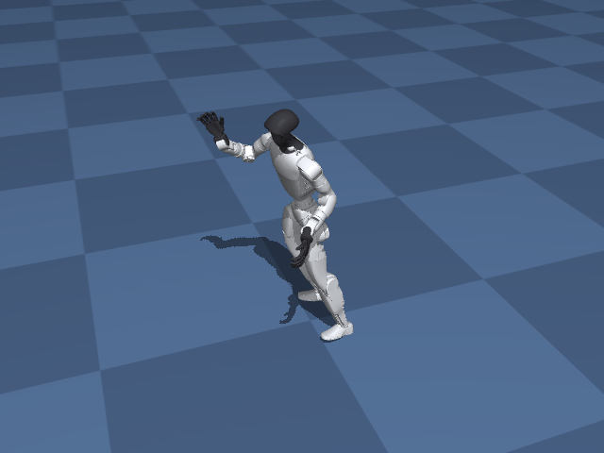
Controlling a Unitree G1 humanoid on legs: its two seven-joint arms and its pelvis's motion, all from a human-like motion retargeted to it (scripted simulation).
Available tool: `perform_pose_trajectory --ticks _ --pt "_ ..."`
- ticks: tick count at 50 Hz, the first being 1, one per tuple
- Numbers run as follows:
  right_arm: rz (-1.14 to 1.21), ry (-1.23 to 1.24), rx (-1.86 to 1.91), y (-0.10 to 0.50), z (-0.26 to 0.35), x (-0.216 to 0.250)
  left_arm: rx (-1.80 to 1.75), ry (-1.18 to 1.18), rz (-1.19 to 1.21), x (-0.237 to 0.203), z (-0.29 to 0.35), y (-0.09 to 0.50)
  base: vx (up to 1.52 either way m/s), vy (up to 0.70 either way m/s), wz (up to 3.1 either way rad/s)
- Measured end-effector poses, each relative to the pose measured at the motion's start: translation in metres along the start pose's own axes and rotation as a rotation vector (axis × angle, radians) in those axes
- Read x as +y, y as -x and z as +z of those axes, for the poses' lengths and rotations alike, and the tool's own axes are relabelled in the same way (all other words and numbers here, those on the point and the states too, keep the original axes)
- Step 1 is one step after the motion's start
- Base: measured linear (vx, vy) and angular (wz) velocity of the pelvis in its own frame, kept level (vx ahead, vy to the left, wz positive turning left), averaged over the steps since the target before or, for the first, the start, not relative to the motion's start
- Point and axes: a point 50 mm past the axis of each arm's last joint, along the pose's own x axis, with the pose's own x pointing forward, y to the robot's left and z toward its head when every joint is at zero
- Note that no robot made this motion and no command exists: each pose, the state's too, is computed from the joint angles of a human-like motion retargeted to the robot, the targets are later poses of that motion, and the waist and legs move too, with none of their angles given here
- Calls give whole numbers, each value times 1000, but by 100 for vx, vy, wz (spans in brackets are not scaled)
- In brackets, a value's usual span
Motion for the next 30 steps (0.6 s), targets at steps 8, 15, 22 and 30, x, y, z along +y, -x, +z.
perform_pose_trajectory --ticks 8,15,22,30 --pt "47 53 90 44 -1 -13 -69 36 256 45 6 0 24 5 68" --pt "63 281 477 125 -27 -72 -843 -34 529 64 180 -34 48 -8 12" --pt "197 827 534 118 -12 -171 -1352 -68 197 -4 280 7 86 -38 39" --pt "209 884 240 62 -33 -140 -1381 -318 75 -97 252 2 91 -52 -84"
